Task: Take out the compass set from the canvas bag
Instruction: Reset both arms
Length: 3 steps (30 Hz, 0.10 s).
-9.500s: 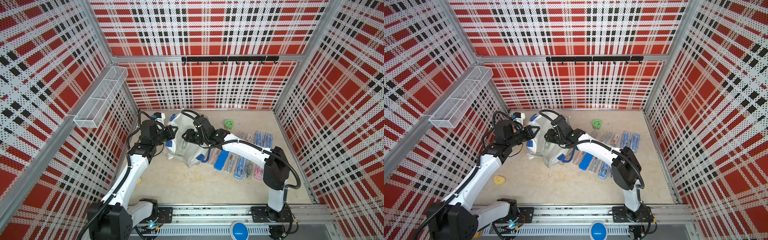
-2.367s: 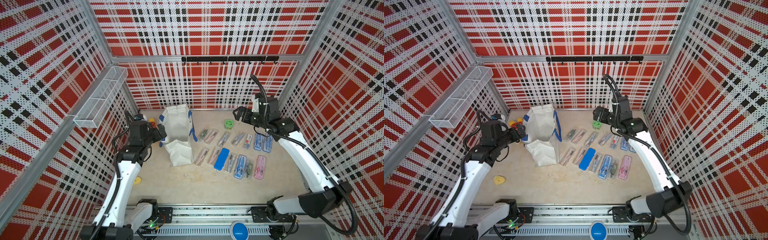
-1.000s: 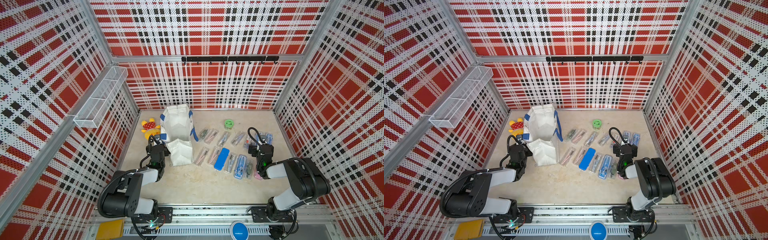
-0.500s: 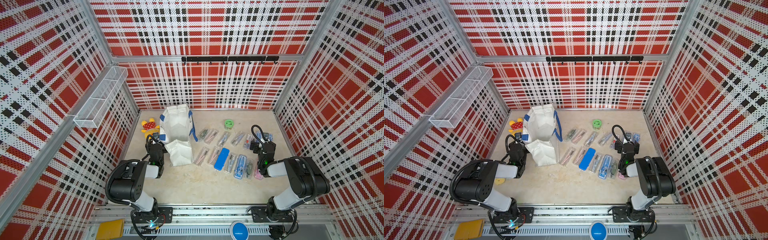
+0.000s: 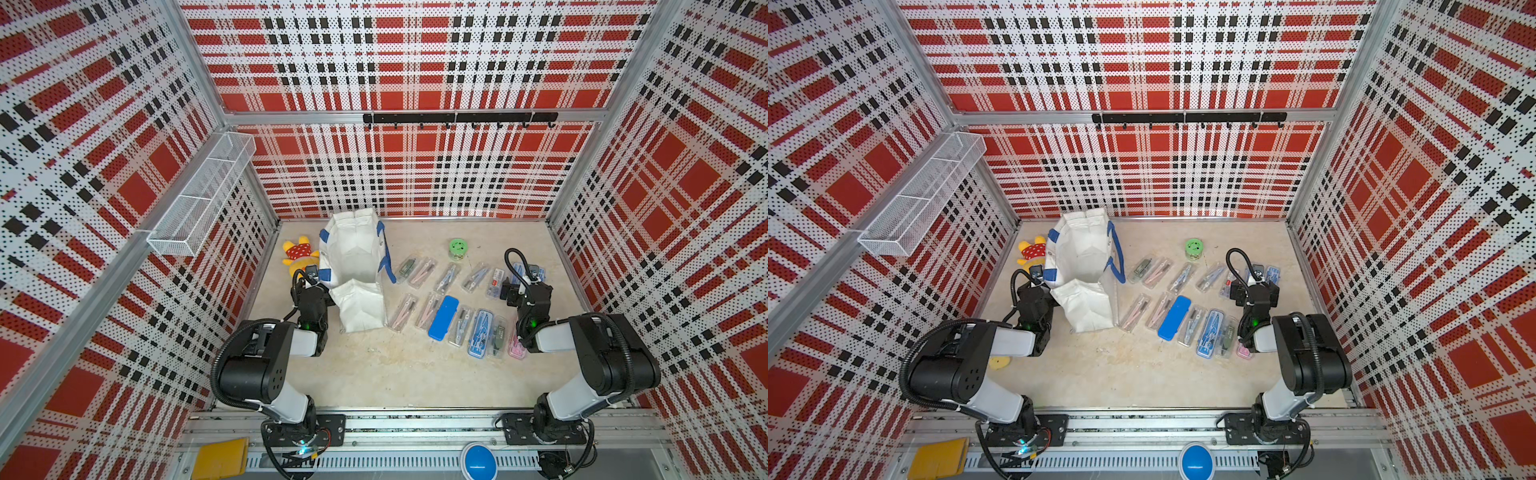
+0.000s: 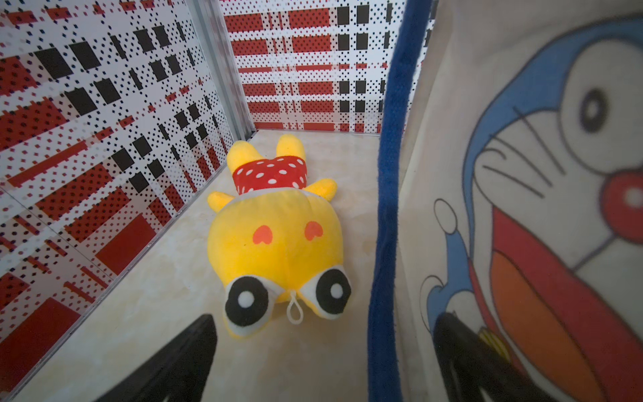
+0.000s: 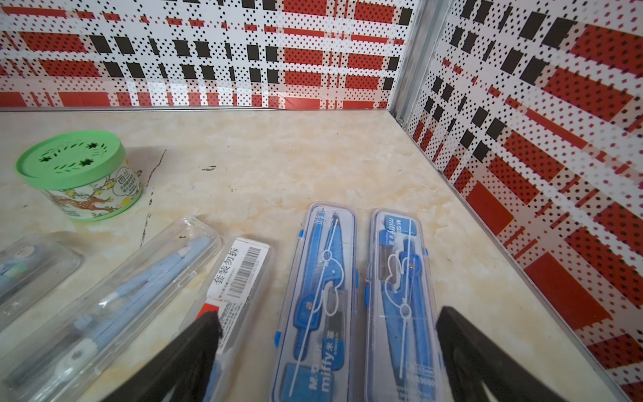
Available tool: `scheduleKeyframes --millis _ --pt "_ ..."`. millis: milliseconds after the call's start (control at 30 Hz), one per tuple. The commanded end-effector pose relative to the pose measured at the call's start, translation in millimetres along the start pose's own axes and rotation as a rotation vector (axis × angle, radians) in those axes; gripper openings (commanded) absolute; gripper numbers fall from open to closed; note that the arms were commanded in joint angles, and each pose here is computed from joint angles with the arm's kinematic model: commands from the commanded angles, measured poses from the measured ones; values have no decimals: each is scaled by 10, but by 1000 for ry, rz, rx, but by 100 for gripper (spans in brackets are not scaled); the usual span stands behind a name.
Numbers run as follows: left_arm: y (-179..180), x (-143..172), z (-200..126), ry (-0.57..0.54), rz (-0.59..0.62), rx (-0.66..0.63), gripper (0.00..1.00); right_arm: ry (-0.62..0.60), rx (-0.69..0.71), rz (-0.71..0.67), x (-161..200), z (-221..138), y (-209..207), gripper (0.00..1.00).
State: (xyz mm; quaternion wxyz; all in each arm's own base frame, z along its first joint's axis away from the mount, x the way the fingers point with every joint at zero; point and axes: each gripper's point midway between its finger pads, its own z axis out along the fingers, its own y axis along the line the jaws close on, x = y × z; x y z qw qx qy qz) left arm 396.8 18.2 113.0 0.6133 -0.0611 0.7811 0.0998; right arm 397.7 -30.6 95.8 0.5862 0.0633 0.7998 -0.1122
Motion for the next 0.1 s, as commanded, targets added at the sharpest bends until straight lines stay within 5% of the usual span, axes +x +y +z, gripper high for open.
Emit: scheduleKeyframes --millis 0,67 --pt "-14 -89 30 -27 -5 -1 100 -50 -21 20 -153 9 27 100" --pt "-19 -89 30 -27 -4 1 100 -72 -54 14 -176 -33 79 100"
